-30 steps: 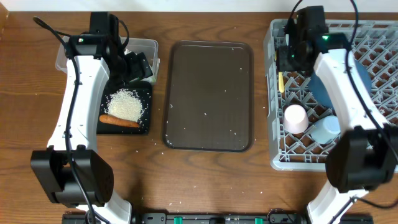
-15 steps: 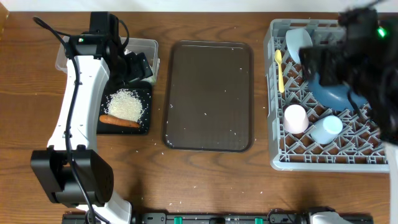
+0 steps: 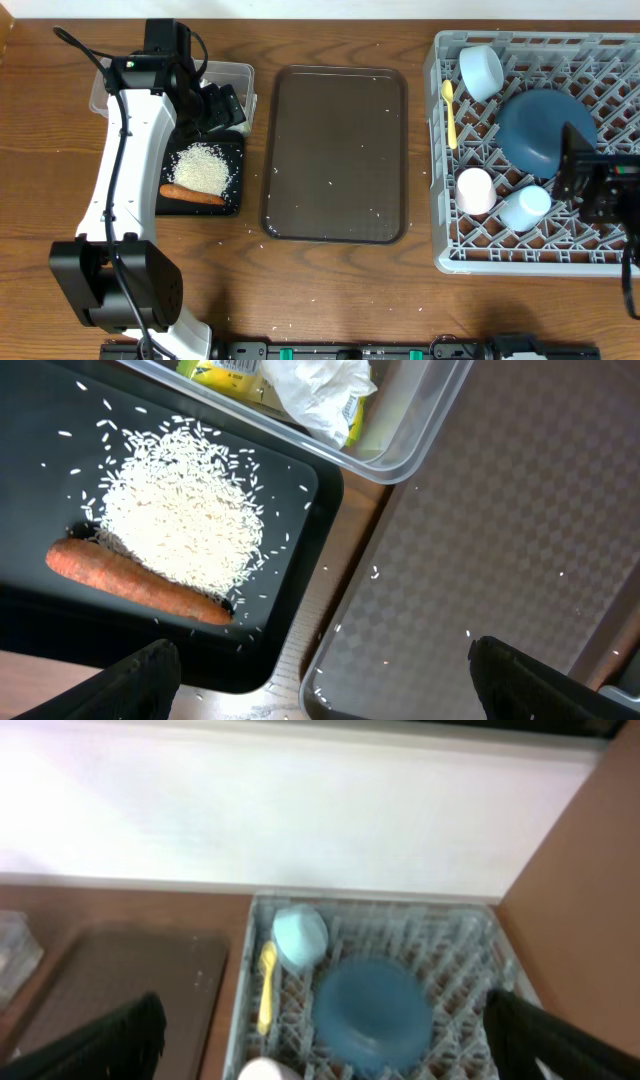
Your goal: Sort waste into correct bins and load items into the dishwasher rack
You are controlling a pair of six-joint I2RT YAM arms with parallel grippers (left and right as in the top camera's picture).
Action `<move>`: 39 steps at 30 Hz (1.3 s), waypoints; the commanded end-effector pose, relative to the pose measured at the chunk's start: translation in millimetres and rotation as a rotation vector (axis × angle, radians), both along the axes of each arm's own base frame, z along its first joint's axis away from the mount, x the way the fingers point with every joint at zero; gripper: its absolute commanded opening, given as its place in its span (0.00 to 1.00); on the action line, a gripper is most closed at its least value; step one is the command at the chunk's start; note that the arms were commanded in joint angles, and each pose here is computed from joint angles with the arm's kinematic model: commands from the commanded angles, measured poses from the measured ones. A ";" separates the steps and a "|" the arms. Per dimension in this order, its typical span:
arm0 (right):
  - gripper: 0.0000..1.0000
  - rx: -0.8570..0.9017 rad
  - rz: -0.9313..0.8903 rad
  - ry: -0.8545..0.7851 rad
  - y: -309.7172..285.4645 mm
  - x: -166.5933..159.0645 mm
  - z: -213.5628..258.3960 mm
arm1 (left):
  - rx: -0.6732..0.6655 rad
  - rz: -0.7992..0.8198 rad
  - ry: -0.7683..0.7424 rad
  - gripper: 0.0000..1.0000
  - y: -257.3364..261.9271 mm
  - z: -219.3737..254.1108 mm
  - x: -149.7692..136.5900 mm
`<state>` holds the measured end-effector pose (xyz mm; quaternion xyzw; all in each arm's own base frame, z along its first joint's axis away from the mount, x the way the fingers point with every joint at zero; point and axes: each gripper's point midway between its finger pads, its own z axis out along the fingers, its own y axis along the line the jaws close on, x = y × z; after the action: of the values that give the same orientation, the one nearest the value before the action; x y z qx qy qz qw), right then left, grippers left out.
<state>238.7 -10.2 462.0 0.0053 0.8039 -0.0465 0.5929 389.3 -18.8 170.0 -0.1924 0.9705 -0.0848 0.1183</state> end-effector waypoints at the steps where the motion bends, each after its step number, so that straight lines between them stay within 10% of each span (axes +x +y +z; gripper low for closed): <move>1: 0.99 -0.010 -0.031 0.044 -9.5 11.2 -43.4 | 0.014 -0.004 0.019 0.95 2.6 -6.6 -0.9; 18: 0.99 0.182 0.126 -0.275 20.4 15.2 -238.2 | 0.014 -0.004 0.019 0.95 2.6 -6.6 -0.9; 39: 0.99 0.146 0.140 -0.224 24.2 7.3 -304.8 | 0.014 -0.004 0.019 0.95 2.6 -6.6 -0.9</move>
<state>246.3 12.7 157.8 0.0012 0.7324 0.0542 0.6788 388.7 -18.9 169.3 -0.1925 0.9706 -0.0848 0.1170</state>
